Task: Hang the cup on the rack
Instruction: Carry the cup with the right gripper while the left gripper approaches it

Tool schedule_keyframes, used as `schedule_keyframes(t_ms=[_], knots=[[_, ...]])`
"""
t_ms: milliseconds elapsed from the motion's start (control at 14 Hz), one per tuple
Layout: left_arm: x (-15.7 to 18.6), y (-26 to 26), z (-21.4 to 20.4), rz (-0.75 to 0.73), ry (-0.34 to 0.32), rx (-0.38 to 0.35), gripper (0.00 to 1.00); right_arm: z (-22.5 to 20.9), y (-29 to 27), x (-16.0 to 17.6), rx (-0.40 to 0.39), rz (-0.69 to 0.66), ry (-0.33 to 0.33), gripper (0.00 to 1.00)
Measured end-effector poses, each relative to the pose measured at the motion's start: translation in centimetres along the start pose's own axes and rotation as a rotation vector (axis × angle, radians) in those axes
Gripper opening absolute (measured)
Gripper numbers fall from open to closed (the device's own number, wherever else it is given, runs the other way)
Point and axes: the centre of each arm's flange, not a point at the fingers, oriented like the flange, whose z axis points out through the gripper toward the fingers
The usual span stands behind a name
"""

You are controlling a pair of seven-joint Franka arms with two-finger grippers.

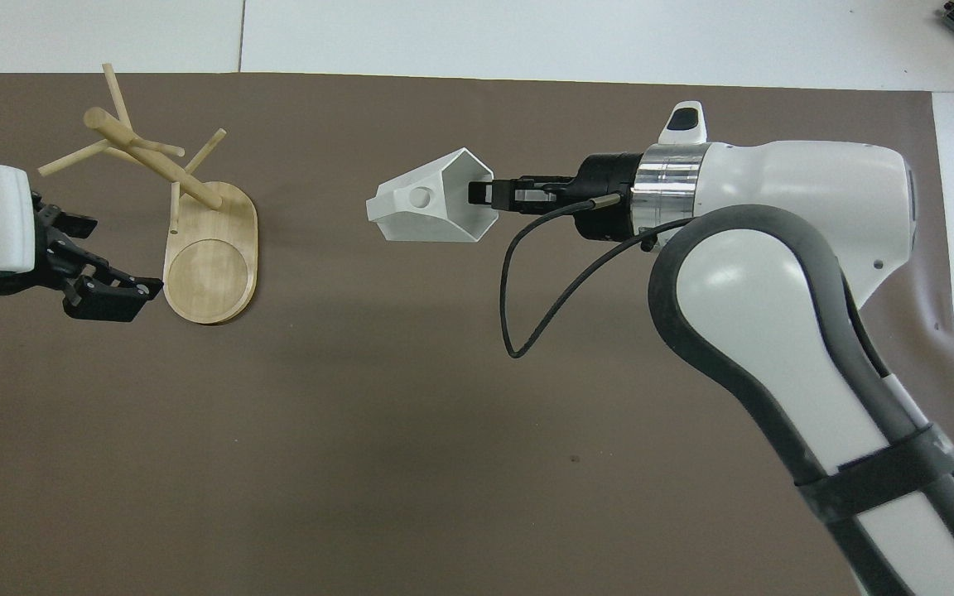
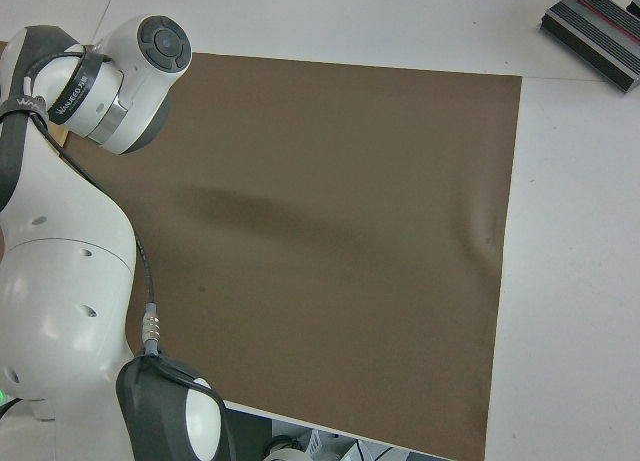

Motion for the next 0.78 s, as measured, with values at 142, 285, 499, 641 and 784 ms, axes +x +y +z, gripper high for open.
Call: schedule_keyframes(t_ms=[142,285,499,641,784], knots=[[0.0,-0.2,1.2,0.102,0.048,-0.029,1.0,1.5,-1.5,-1.0,-0.003,-0.003,-0.031,0.04],[-0.1,-0.5,2.7,0.158,0.087,-0.044,1.0,2.5,-2.4,-1.7,-0.025,0.009,-0.056,0.04],[-0.6,-0.8,5.4,0.258,0.167,-0.06,1.0,3.7,-4.4,-2.6,-0.085,0.035,-0.089,0.04],[-0.6,-0.6,6.3,0.288,0.222,-0.083,1.0,4.2,-5.8,-3.3,-0.115,0.049,-0.103,0.04],[0.0,0.3,7.0,0.321,0.259,-0.108,1.0,4.4,-6.5,-3.7,-0.114,0.05,-0.111,0.04]])
